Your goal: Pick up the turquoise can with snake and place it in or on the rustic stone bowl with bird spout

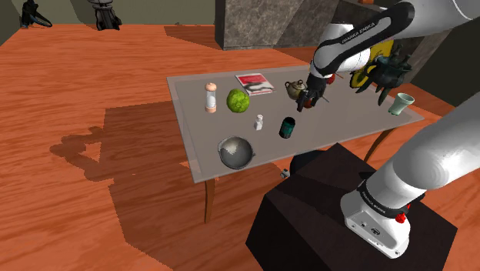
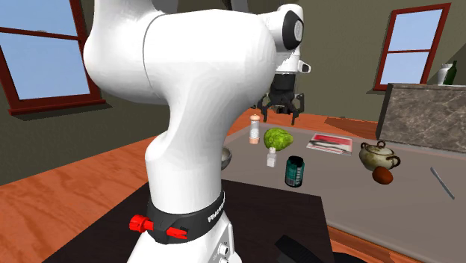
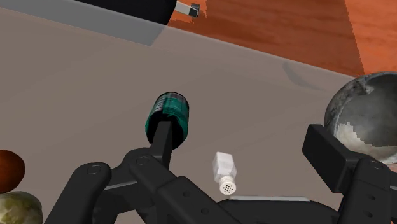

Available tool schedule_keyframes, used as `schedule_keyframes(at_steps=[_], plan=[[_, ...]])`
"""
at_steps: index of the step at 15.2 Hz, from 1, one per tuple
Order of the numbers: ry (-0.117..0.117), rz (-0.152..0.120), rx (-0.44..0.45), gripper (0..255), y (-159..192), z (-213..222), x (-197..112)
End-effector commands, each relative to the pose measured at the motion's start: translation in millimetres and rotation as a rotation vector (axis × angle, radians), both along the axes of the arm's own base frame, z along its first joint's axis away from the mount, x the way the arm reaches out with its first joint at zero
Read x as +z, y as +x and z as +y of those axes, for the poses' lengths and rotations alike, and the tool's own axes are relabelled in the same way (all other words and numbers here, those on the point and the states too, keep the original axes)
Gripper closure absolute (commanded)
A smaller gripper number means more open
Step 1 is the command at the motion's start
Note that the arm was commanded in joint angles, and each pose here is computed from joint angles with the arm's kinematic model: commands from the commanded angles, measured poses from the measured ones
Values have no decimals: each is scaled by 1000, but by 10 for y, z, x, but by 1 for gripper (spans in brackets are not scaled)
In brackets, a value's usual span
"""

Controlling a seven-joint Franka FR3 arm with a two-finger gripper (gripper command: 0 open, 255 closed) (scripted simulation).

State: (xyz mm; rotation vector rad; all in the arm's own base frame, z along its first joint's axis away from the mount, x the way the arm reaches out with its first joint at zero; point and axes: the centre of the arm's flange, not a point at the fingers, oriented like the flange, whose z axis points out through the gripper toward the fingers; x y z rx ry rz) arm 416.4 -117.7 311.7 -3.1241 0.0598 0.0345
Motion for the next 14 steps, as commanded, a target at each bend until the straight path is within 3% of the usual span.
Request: schedule_keyframes(at_steps=[1, 14], plan=[[-4, -4, 2, 0, 132, -99, -244], [-17, -15, 9, 0, 737, -724, -1574]])
